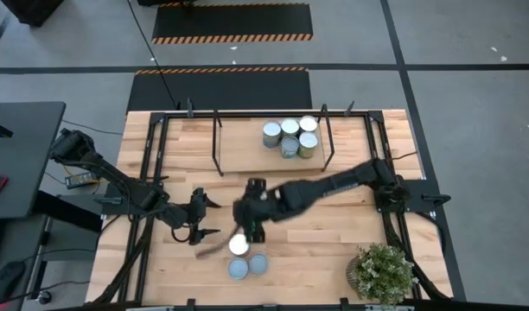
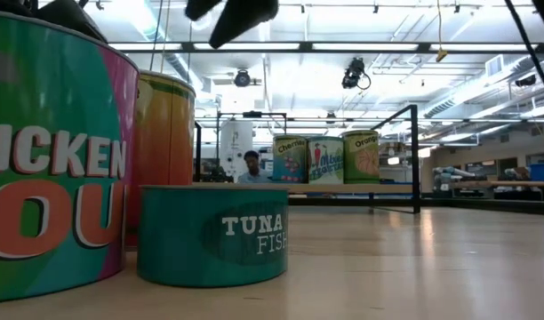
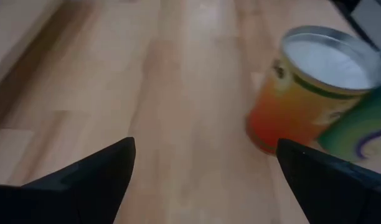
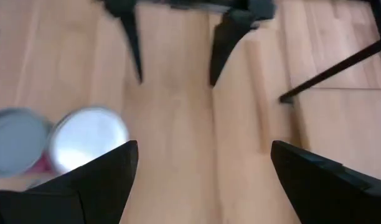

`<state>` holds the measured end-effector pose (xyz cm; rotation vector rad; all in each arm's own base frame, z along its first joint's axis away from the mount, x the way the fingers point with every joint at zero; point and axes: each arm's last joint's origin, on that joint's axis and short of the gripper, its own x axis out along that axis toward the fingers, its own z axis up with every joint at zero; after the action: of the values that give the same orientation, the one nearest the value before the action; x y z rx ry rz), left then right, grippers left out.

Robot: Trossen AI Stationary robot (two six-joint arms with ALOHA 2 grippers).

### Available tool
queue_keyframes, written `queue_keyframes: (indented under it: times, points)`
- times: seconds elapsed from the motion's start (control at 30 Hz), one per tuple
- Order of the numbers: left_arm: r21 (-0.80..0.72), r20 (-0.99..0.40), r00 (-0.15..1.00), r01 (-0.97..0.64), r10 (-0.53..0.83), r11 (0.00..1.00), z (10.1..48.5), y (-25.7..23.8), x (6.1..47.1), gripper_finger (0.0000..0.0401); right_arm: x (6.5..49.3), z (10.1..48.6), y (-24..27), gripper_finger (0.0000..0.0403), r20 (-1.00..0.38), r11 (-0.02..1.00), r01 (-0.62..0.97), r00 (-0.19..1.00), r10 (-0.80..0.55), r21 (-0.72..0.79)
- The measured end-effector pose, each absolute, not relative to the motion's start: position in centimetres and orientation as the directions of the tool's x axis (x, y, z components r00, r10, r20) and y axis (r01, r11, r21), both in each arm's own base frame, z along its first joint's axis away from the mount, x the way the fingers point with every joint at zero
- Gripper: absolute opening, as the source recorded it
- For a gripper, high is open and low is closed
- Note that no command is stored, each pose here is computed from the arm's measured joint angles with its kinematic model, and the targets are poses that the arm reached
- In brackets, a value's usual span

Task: Pick and place cans onto a shelf
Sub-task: Put the canned pineapple on the shelf

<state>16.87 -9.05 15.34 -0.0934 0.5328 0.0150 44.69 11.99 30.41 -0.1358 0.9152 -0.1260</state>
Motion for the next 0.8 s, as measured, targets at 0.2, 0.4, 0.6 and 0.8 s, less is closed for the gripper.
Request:
queue_keyframes:
  times: [0.2,0.4,0.6,0.8]
  points:
    - [-0.119,-0.49,0.872,-0.061,-0.005,0.991,15.3,-9.1,17.4,0.0396,43.3,28.4,16.4,0.0375,-0.777,0.983,0.065,0.605,-0.174,-0.17]
    - [-0.179,-0.527,0.836,0.065,-0.152,0.982,14.3,-9.8,18.0,0.0396,41.9,25.3,19.4,0.0375,-0.779,0.981,0.111,0.596,-0.195,-0.161]
    - [-0.199,-0.578,0.79,0.108,-0.205,0.974,12.3,-10.7,18.5,0.0396,41.5,21.9,20.0,0.0375,-0.775,0.982,0.138,0.603,-0.188,-0.13]
    - [-0.206,-0.521,0.823,0.137,-0.227,0.969,11.7,-11.3,19.4,0.0396,41.9,20.1,19.4,0.0375,-0.759,0.982,0.162,0.625,-0.181,-0.1]
